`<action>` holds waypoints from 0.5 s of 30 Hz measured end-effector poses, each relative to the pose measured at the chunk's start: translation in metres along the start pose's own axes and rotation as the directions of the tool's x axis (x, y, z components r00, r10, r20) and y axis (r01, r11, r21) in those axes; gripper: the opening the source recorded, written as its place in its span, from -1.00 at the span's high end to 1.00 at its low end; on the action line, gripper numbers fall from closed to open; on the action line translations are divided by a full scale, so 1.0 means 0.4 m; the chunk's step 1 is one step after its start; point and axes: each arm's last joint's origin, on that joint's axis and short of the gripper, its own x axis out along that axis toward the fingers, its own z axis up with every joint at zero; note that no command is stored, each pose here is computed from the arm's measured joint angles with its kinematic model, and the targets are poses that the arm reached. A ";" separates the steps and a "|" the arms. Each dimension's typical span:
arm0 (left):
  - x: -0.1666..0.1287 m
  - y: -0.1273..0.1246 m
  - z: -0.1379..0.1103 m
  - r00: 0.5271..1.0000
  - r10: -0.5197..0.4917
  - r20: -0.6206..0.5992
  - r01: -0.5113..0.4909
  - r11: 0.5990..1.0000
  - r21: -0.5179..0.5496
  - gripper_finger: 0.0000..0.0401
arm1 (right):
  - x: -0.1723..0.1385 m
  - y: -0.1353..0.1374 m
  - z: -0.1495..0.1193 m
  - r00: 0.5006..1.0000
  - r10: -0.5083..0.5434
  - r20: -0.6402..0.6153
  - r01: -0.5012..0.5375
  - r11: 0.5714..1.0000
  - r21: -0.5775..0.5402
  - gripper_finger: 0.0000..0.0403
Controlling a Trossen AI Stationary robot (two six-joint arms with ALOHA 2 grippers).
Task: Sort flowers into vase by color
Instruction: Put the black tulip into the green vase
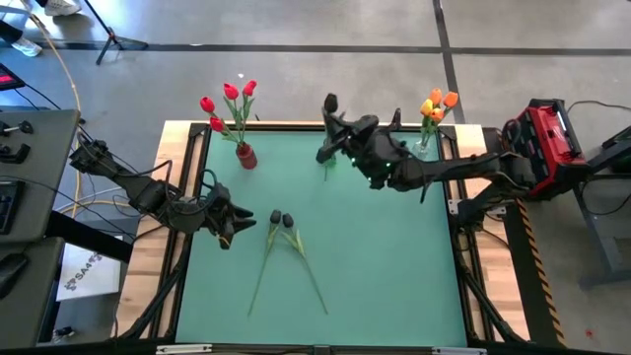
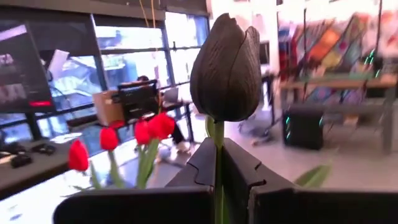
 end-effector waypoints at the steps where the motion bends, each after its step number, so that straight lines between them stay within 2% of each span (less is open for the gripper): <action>1: 0.000 0.001 0.000 1.000 0.005 0.004 -0.005 1.000 0.001 0.30 | 0.003 0.001 0.012 1.000 -0.001 0.013 0.002 1.000 -0.024 1.00; 7: 0.000 0.002 0.001 1.000 0.015 0.016 -0.016 1.000 0.003 0.30 | 0.017 0.011 0.063 0.997 -0.051 0.052 0.057 0.989 -0.133 1.00; 15: 0.000 0.002 0.001 1.000 0.019 0.022 -0.018 1.000 -0.017 0.30 | 0.028 -0.004 0.086 0.988 -0.126 0.092 0.139 0.978 -0.157 1.00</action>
